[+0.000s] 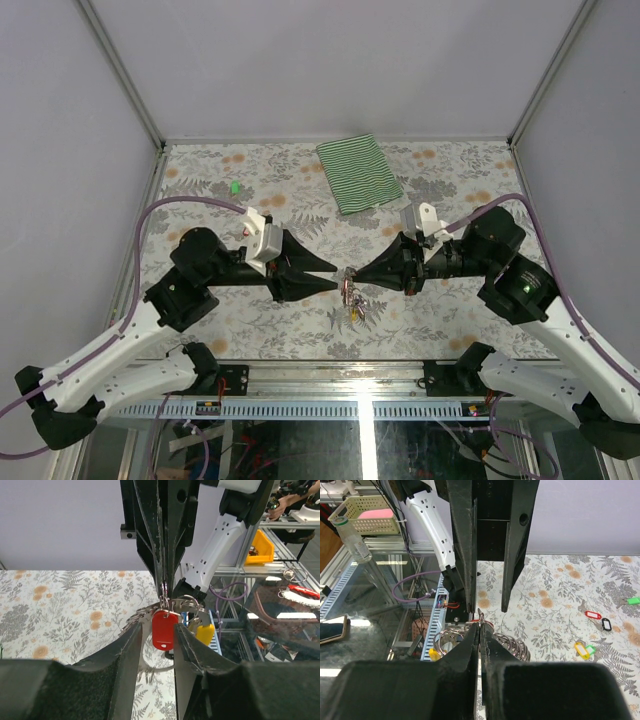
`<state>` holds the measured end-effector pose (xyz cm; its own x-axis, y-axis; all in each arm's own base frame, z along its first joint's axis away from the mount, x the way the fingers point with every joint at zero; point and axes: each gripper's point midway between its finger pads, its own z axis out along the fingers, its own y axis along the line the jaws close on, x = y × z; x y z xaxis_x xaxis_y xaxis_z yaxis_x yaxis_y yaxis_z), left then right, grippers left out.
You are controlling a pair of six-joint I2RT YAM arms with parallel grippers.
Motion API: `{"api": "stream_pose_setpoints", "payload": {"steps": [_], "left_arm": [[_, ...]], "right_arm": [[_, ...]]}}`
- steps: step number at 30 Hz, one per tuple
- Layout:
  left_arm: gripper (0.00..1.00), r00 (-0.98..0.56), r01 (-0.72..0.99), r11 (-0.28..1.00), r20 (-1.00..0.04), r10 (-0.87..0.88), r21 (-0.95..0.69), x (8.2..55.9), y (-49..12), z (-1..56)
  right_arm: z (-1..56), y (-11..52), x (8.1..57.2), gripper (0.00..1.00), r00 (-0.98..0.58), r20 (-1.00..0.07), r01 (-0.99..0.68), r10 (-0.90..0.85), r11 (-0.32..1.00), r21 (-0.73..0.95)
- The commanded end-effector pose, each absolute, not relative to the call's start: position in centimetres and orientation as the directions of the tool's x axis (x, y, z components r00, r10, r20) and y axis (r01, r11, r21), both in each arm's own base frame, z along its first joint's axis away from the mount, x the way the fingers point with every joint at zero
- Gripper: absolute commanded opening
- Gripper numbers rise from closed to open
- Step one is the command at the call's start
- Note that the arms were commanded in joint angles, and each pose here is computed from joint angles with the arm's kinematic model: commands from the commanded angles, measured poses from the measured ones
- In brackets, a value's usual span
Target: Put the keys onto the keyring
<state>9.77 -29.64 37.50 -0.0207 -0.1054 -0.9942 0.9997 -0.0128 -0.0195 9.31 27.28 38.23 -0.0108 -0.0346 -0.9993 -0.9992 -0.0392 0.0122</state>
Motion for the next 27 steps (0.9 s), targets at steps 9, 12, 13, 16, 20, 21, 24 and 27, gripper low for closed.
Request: {"api": "stream_pose_setpoints", "payload": {"steps": [9, 12, 13, 16, 20, 21, 24, 27], "left_arm": [[0.33, 0.034, 0.998, -0.045, -0.967, -0.253, 0.047, 8.9, -29.5, 41.4], [0.33, 0.027, 0.998, -0.055, -0.967, -0.252, 0.042, 8.9, -29.7, 41.4], [0.33, 0.023, 0.998, -0.055, -0.968, -0.25, 0.038, 8.9, -29.8, 41.3], [0.33, 0.015, 0.998, -0.055, -0.97, -0.244, 0.029, 9.1, -29.9, 41.1], [0.33, -0.001, 0.998, -0.057, -0.973, -0.232, 0.013, 9.3, -30.3, 40.7], [0.33, -0.004, 0.998, -0.059, -0.973, -0.229, 0.01, 9.3, -30.3, 40.6], [0.31, -0.009, 0.998, -0.061, -0.975, -0.223, 0.005, 9.4, -30.5, 40.4], [0.24, -0.007, 0.998, -0.062, -0.975, -0.222, 0.007, 9.4, -30.5, 40.3]], "right_arm": [[40.7, 27.3, 8.9, 0.0, 0.035, -0.998, -0.998, 0.055, -0.058, -0.038], [40.8, 27.3, 8.9, 0.0, 0.037, -0.998, -0.998, 0.058, -0.055, -0.041], [40.8, 27.3, 9.0, 0.0, 0.038, -0.998, -0.998, 0.058, -0.054, -0.041], [40.8, 27.3, 8.9, 0.0, 0.039, -0.997, -0.998, 0.061, -0.055, -0.042], [41.0, 27.3, 8.9, 0.0, 0.04, -0.997, -0.998, 0.065, -0.055, -0.043], [40.9, 27.3, 8.9, 0.0, 0.04, -0.997, -0.998, 0.065, -0.054, -0.044], [41.1, 27.3, 8.9, 0.0, 0.045, -0.996, -0.997, 0.072, -0.054, -0.049], [41.2, 27.2, 8.9, 0.0, 0.047, -0.996, -0.997, 0.074, -0.05, -0.05]]}}
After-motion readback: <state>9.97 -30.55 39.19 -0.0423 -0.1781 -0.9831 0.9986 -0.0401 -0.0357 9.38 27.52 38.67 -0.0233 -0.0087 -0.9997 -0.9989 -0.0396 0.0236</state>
